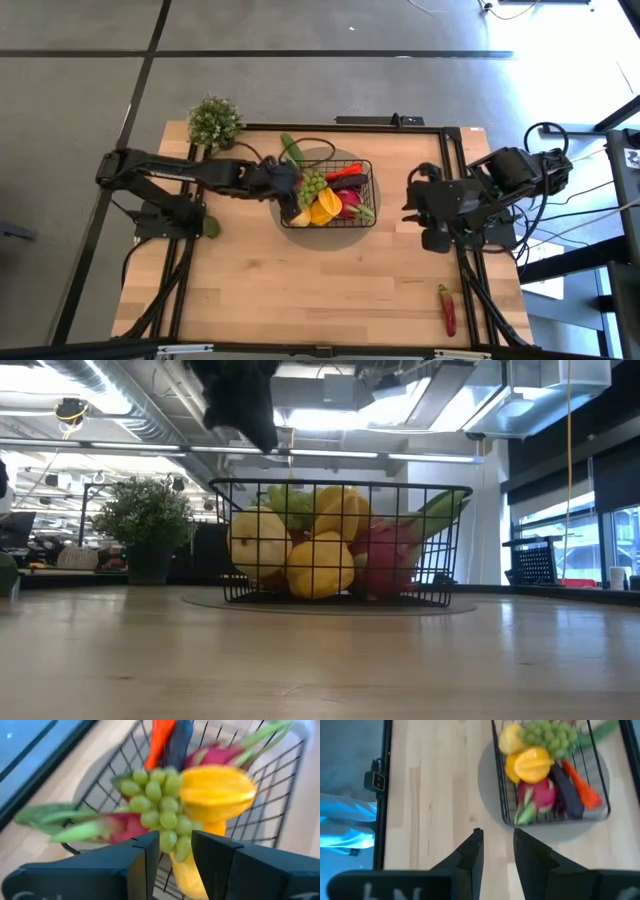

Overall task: Build produce basket
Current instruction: Put the red chili pepper into the black wire basket

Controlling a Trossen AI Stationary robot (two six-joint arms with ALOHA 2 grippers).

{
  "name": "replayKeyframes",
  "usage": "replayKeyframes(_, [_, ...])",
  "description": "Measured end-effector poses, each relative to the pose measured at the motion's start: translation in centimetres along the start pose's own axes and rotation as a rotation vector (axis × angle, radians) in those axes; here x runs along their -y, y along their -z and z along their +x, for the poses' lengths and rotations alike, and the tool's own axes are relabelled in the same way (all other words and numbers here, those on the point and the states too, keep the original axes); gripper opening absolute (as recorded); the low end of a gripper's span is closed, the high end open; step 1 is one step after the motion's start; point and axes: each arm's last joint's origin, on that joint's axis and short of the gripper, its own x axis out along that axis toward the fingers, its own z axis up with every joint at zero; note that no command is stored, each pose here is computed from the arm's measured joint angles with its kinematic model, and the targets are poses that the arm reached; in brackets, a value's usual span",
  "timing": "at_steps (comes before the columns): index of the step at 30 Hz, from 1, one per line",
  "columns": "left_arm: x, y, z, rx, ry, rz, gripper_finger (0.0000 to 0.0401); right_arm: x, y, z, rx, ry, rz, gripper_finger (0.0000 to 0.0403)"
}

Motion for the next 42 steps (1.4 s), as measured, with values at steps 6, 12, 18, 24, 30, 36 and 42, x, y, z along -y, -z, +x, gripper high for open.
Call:
replayKeyframes(6, [-0.1,-0.4,-3.0,0.072,0.051,-0.015,0.0101,-1.4,1.2,-0.2,-0.040,-0.032,0.117,0.0096])
replayKeyframes(12, [1.3,0.5,-5.3,0.080,0.147,0.015,0.0103,-3.3,3.0,-0.3,-0.086,-0.059,0.311,0.0096])
replayKeyframes(18, [2.4,2.3,-6.2,-0.032,0.162,-0.099,0.0102,-4.6,4.5,0.7,-0.125,-0.019,0.439,0.0096])
replayKeyframes(24, [2.8,4.9,-7.2,-0.240,0.097,-0.345,0.0100,-5.5,6.6,2.6,-0.262,0.027,0.632,0.0096])
replayKeyframes(30, [3.4,6.0,-8.1,-0.312,0.078,-0.481,0.0102,-6.7,10.1,4.4,-0.461,0.123,0.935,0.0096])
replayKeyframes(36, [3.8,6.3,-8.5,-0.314,0.092,-0.477,0.0100,-8.5,13.0,6.4,-0.652,0.240,1.269,0.0096])
replayKeyframes(42, [3.8,6.3,-8.4,-0.311,0.091,-0.456,0.0099,-10.0,14.6,8.9,-0.729,0.177,1.307,0.0096])
